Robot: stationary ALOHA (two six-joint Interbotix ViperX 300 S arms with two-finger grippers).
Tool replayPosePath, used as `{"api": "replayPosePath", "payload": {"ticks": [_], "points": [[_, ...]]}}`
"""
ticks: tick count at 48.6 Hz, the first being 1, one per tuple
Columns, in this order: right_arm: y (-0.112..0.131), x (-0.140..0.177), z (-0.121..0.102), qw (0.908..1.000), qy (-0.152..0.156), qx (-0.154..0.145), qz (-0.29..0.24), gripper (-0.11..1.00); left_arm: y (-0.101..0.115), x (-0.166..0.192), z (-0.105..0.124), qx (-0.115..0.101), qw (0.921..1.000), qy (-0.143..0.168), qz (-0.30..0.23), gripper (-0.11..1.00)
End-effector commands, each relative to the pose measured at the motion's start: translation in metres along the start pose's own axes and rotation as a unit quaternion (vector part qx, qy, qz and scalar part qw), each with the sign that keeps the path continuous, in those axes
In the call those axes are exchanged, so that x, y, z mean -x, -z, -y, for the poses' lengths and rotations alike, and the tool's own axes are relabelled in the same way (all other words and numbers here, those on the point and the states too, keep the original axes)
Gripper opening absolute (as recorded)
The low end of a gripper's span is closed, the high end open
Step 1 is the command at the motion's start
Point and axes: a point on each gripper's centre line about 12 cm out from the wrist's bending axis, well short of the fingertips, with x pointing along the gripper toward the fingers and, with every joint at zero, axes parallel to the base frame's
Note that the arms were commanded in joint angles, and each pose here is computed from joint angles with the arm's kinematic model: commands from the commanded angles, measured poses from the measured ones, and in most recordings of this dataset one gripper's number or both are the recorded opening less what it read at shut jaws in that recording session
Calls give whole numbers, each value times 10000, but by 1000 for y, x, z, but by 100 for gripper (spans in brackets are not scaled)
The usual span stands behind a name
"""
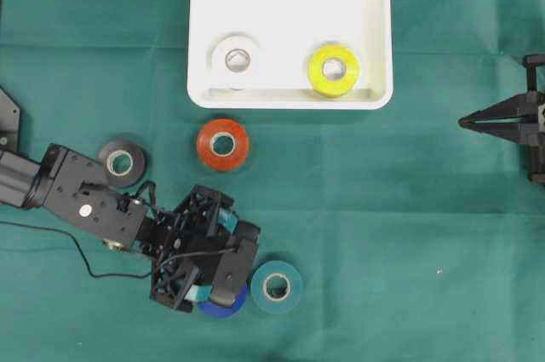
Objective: Put the tape into the white case with the left arm.
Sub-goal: 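Move the left gripper down over the blue tape roll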
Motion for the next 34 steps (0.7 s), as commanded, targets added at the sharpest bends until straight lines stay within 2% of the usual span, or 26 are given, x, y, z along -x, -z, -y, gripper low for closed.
{"api": "replayPosePath", "payload": {"ticks": [1, 17, 22, 24, 27, 32, 34], "points": [[-4, -1, 1, 10000, 14, 3, 61, -9, -6, 2, -1, -18, 9999, -10, 100, 84], [-4, -1, 0, 10000, 7, 5, 53, -9, -4, -1, -2, -11, 10000, -16, 62, 82], [-4, -1, 0, 10000, 7, -2, 61, -9, -3, -1, -2, -11, 10000, -16, 47, 78], [-4, -1, 0, 10000, 7, 5, 53, -9, -3, -1, -1, -18, 10000, -11, 54, 74], [-4, -1, 0, 10000, 7, 5, 61, -9, -2, -2, 0, -30, 10000, -3, 38, 60], [-4, -1, 0, 10000, 7, 5, 61, -9, -3, -1, 2, -49, 10000, 10, 53, 30], [-4, -1, 0, 10000, 6, 5, 53, -9, -4, -1, 3, -56, 10000, 15, 53, 24]]}}
